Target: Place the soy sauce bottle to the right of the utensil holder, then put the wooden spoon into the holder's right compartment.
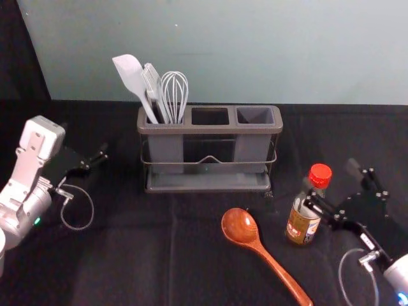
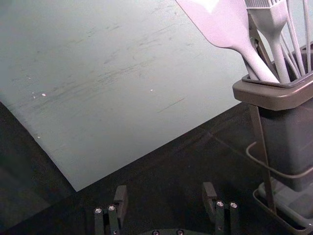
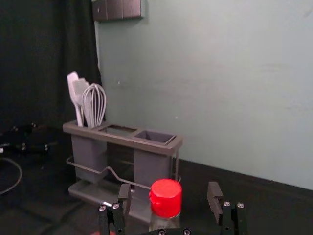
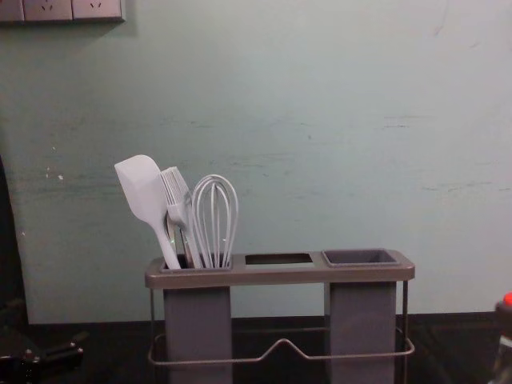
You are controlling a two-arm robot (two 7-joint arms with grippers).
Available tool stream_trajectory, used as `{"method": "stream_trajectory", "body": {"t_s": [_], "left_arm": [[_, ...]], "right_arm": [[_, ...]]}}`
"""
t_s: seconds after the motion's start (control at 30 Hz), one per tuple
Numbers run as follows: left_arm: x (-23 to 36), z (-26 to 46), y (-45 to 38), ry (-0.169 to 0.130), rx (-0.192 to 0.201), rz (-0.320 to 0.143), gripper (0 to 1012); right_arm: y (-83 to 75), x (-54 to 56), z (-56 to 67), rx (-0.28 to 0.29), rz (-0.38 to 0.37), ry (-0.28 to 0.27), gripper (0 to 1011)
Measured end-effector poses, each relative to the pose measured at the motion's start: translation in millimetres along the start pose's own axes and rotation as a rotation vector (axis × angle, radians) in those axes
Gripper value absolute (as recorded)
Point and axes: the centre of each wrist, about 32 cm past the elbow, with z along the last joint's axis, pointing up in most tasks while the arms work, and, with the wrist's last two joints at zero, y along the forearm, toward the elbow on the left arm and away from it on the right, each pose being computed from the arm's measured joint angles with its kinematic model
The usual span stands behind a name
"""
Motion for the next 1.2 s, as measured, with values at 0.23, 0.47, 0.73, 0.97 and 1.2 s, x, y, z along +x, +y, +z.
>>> {"method": "stream_trajectory", "body": {"t_s": [0.23, 0.47, 0.73, 0.97, 1.2], "left_arm": [[0.0, 0.0, 0.0, 0.000, 0.000, 0.000, 1005], [0.0, 0.0, 0.0, 0.000, 0.000, 0.000, 1005], [0.0, 0.0, 0.0, 0.000, 0.000, 0.000, 1005], [0.0, 0.0, 0.0, 0.000, 0.000, 0.000, 1005], [0.0, 0.0, 0.0, 0.000, 0.000, 0.000, 1005]], "right_arm": [[6.6, -2.2, -2.6, -0.028, 0.005, -0.012, 1003], [11.4, -1.4, -4.2, -0.035, 0.008, -0.012, 1003], [18.1, 2.8, -5.8, -0.039, 0.012, -0.001, 1003], [22.9, 6.5, -8.8, -0.037, 0.024, 0.022, 1002], [25.0, 7.8, -11.3, -0.034, 0.031, 0.041, 1003]]}}
